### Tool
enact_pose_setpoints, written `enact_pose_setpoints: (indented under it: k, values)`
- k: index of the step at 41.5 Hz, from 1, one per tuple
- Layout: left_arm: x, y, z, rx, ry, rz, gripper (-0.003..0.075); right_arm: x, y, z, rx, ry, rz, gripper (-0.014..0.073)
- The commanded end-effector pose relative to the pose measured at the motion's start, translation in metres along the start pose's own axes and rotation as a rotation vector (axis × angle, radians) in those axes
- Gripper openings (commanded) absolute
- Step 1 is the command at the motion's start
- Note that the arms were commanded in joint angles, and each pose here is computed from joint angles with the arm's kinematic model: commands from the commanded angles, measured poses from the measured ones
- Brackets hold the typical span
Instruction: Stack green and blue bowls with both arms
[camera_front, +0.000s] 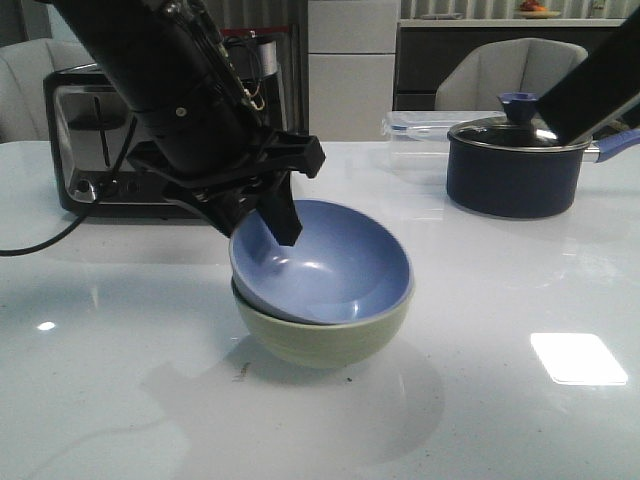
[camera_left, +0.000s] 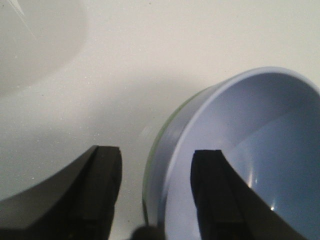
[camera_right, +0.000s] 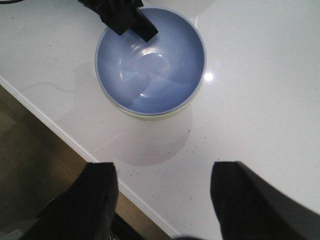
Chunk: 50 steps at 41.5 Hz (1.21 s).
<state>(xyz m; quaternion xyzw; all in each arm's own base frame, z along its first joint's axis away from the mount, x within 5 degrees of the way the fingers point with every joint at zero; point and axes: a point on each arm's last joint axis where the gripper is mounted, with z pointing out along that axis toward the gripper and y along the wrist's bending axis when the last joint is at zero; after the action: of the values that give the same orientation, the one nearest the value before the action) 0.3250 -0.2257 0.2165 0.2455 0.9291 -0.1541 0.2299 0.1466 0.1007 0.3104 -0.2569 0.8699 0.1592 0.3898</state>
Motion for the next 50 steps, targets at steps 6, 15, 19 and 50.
enact_pose_setpoints:
  k: [6,15,19,50]
  values:
    - [-0.023,-0.009,-0.077,-0.038,-0.177,0.104,0.0421,-0.013,0.001,-0.009,0.003,-0.097,-0.013,0.0517]
    - [0.003,-0.015,-0.158,-0.075,-0.308,0.170,0.0421,-0.013,0.001,-0.009,0.003,-0.097,-0.013,0.0517]
    - [0.028,-0.016,-0.187,-0.091,-0.357,0.190,0.0421,-0.013,0.001,-0.009,0.003,-0.097,-0.013,0.0517]
    - [0.208,0.004,-0.260,-0.194,-0.570,0.099,0.0384,-0.007,-0.001,-0.008,0.018,-0.032,-0.044,0.0517]
